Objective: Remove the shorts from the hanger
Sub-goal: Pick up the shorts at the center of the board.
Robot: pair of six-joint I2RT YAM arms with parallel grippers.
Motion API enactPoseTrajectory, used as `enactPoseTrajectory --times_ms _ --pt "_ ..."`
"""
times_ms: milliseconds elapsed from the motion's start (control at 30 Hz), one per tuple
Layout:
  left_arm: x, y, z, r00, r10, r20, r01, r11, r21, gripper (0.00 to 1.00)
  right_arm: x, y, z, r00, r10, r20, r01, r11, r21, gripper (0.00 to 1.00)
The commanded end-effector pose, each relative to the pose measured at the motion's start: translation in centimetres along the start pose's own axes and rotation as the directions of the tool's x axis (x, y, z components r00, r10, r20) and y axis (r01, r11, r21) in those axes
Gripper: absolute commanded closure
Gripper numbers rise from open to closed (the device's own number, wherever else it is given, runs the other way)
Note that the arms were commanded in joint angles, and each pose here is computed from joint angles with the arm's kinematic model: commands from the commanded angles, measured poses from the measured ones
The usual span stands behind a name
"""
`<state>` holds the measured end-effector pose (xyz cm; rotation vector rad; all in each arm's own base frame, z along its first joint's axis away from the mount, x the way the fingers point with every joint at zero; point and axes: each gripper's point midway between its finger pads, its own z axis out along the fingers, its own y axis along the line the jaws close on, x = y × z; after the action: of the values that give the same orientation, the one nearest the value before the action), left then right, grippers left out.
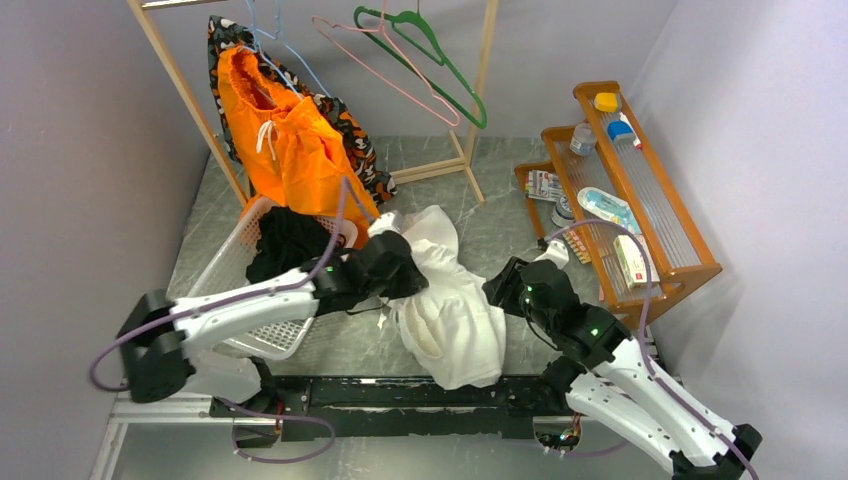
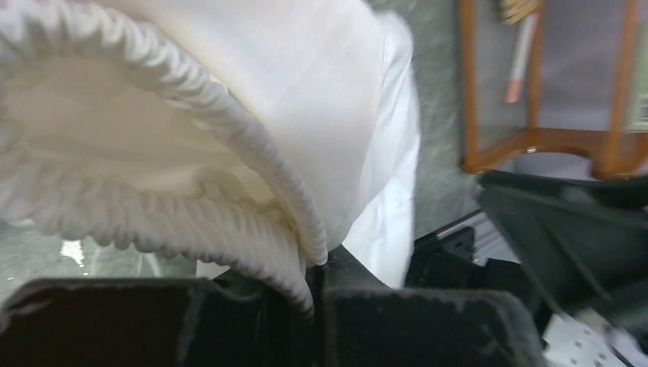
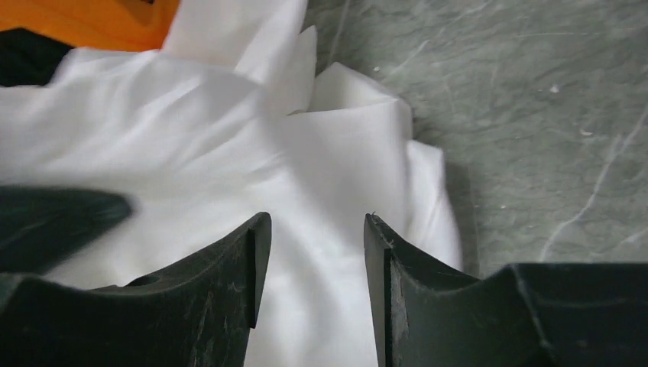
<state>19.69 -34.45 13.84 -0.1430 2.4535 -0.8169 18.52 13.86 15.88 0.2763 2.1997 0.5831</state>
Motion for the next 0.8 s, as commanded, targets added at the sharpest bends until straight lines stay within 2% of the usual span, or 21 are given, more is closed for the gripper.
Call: enactPoseTrajectory --times_ms 0,100,200,333,433,567,667,767 --pt "-5.2 -0.7 -5.8 0.976 0.043 0.214 -0.050 0.998 0.026 0.93 -1.4 -1.3 1.0 0.998 -0.001 0.070 -0.007 0.995 0.102 0.48" --pt "-6.9 -0.4 -8.4 0.956 0.075 0.283 -0.084 0.996 0.020 0.93 -0.3 -0.6 2.2 1.000 -0.022 0.010 0.021 0.996 0.089 0.47" --pt "-7.2 -0.9 -9.3 0.946 0.176 0.273 -0.187 0.982 0.017 0.93 1.1 0.1 3.4 0.998 -0.015 -0.060 0.019 0.997 0.078 0.45" --pt "-5.0 -0.2 -6.9 0.933 0.339 0.121 -0.335 0.941 -0.053 0.93 2.2 -1.6 4.6 0.995 0.060 -0.082 -0.042 0.978 0.203 0.45" --pt "-2.8 0.8 -4.2 0.916 0.401 -0.024 -0.401 0.911 -0.099 0.93 1.7 -4.1 4.3 0.992 0.125 -0.006 -0.116 0.933 0.340 0.45" --pt "-0.5 -0.2 -1.0 0.884 0.459 -0.090 -0.463 0.886 -0.017 0.80 0.5 -6.3 3.1 0.980 0.158 0.118 -0.193 0.895 0.402 0.37" --pt "0.9 -1.6 1.0 0.869 0.479 -0.122 -0.477 0.877 0.051 0.73 -0.2 -7.0 2.5 0.975 0.149 0.167 -0.206 0.889 0.408 0.36" --pt "2.9 -3.9 2.7 0.836 0.527 -0.150 -0.510 0.849 0.138 0.56 -0.5 -8.2 1.8 0.971 0.134 0.196 -0.211 0.867 0.451 0.34"
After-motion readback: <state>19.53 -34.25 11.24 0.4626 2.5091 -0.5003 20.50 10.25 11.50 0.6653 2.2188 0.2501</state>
